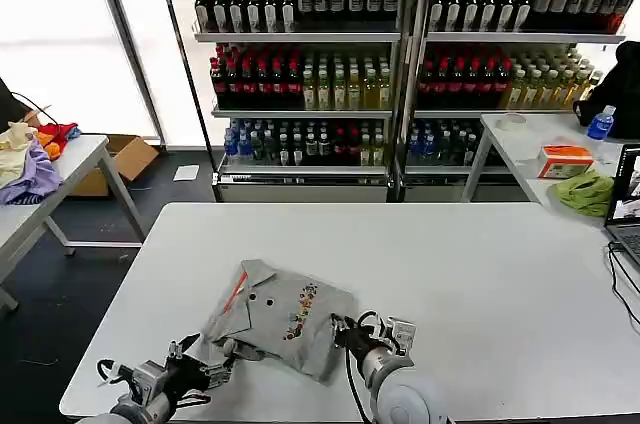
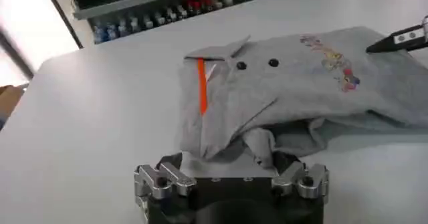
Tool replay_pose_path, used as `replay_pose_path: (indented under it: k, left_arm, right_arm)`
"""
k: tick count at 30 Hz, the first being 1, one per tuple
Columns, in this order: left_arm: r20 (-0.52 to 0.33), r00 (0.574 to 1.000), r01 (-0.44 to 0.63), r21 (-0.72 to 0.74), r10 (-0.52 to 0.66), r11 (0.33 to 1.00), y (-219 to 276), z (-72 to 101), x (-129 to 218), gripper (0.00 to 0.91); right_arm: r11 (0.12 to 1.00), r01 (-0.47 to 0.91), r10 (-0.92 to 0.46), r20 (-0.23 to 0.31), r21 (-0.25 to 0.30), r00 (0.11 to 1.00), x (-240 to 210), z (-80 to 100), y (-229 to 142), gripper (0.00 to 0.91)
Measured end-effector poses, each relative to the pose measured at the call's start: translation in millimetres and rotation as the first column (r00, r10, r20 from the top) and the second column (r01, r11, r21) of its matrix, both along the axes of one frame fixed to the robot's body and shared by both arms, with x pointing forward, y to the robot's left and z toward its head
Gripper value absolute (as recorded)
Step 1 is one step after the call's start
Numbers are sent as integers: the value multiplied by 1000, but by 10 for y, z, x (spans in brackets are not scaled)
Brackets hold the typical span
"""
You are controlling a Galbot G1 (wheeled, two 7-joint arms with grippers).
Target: Fold and organize the clothes.
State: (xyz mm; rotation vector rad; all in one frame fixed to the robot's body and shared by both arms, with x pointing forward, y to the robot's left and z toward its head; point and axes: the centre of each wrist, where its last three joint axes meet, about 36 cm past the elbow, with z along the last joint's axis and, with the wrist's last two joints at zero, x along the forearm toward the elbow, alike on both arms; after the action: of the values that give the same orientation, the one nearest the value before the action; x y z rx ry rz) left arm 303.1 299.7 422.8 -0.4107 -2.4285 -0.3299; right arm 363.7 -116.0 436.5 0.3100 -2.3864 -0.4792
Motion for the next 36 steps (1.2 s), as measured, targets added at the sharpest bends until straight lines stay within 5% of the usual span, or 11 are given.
replay_pose_path:
  k: [28, 36]
  left_arm:
    - [29, 992, -122, -65, 124, 990, 92, 0, 265, 907]
    - [57, 988, -136, -105, 143, 985, 118, 209, 197, 907]
  right_arm:
    - [995, 26, -20, 56, -100, 998, 54, 125, -583, 0]
    - [995, 33, -27, 69, -97, 997, 121, 144, -601, 0]
